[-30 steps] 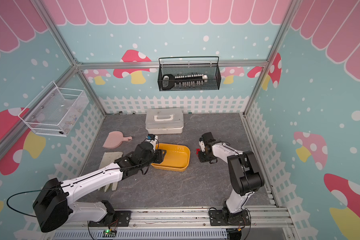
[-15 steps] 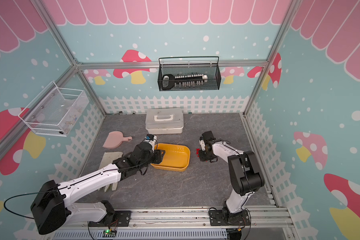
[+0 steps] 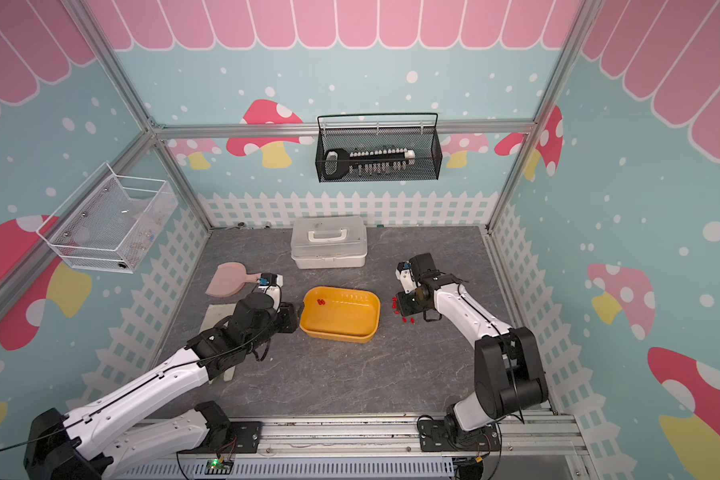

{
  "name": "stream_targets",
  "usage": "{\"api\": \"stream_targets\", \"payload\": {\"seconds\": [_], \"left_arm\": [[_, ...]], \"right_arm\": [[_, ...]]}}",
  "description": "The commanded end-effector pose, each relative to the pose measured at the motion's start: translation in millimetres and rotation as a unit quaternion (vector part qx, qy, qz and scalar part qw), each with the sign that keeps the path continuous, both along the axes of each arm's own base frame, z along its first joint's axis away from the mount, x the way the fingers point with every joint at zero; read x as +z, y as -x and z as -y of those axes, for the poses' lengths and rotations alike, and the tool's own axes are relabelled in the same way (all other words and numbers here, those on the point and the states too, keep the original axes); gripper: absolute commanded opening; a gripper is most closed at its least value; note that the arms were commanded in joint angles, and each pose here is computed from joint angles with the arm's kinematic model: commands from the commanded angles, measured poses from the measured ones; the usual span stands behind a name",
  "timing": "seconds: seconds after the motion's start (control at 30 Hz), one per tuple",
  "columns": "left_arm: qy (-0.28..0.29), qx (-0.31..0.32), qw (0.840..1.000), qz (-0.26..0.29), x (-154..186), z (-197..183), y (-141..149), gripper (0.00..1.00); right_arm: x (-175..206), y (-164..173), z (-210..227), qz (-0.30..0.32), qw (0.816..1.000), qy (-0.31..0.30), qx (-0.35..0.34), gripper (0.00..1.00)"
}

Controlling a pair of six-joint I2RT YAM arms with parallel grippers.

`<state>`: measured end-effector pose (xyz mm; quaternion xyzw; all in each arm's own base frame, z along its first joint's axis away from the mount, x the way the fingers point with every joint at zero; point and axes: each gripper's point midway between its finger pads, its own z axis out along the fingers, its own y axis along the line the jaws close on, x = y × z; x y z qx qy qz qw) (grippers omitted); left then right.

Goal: Take the screw protection sleeves out of the storage box
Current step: Place the screw protection sleeve at the center of the board, then pick up the screw protection sleeve from the storage box.

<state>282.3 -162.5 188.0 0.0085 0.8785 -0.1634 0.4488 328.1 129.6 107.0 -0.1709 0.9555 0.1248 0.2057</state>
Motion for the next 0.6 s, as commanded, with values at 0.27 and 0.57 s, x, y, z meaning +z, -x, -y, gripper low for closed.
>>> {"api": "stream_targets", "payload": {"seconds": [0.27, 0.57], "left_arm": [[0.015, 0.047, 0.996, -0.073, -49.6, -46.0, 14.6, 0.5], [0.041, 0.045, 0.994, -0.095, -66.3, -32.8, 5.9, 0.51]], "right_arm": [[58.1, 15.5, -72.9, 0.038, 0.993, -0.055, 0.092, 0.36], [61.9, -0.4, -146.0, 0.018, 0.988, -0.103, 0.113, 0.34]]}}
